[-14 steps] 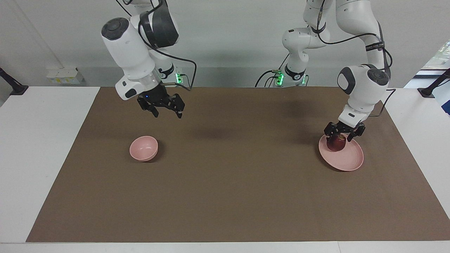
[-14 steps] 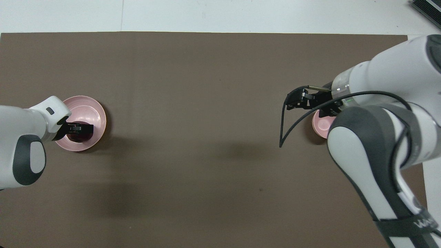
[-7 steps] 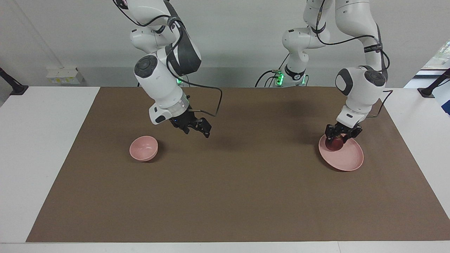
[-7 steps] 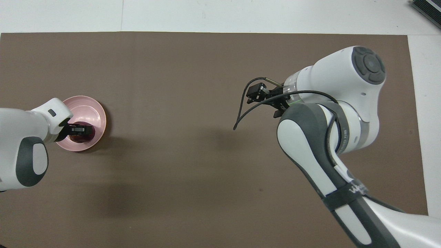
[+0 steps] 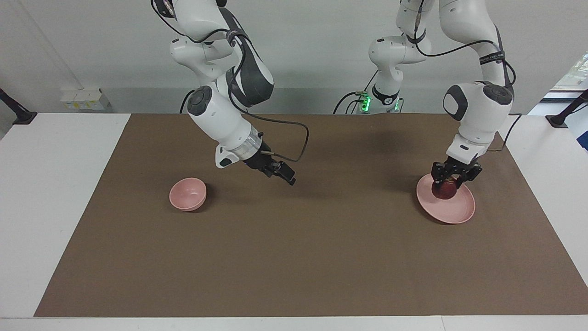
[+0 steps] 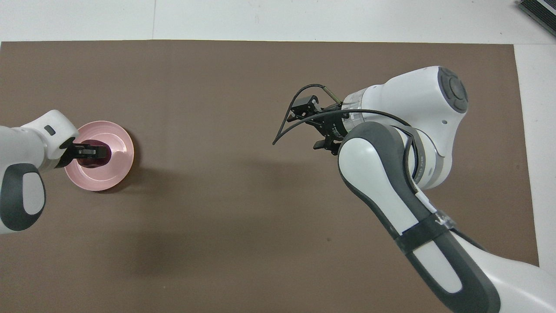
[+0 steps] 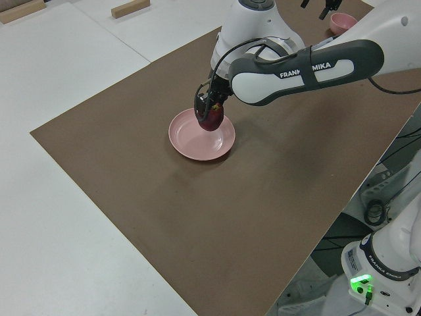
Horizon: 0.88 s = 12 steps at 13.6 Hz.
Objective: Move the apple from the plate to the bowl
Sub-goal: 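Lift the apple with the left gripper while the right gripper reaches toward it, then carry the apple toward the right gripper and close the right gripper on it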
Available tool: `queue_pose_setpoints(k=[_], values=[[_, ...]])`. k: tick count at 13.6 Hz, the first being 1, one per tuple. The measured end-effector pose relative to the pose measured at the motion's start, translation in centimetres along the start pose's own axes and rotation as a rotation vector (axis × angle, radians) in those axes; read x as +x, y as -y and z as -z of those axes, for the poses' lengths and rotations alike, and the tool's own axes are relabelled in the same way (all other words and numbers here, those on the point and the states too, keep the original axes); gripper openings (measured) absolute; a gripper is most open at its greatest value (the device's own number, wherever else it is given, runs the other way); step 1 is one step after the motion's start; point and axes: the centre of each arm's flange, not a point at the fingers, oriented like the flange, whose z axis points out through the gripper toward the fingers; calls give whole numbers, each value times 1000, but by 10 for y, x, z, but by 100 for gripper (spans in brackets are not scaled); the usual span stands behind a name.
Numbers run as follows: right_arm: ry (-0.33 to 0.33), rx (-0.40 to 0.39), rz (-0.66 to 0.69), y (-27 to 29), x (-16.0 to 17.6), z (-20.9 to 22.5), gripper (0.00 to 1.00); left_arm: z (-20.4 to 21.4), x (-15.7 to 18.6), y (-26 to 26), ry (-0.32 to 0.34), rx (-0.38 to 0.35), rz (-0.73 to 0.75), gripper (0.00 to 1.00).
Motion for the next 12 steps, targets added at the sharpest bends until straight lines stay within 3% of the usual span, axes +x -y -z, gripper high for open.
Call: queue_pose_setpoints(k=[2,5,8,12], values=[[23,79,-129,11,-11,-4,100,28,6,-11,-8,-63,-4,64],[100,220,-395,27,-25,-15,100,37,11,-45,-47,-264,48,64],[175,305,-637,34,-35,-30,100,44,18,-101,-74,-466,117,64],[306,400,-891,29,-23,-53,100,62,29,-147,-122,-595,145,64]])
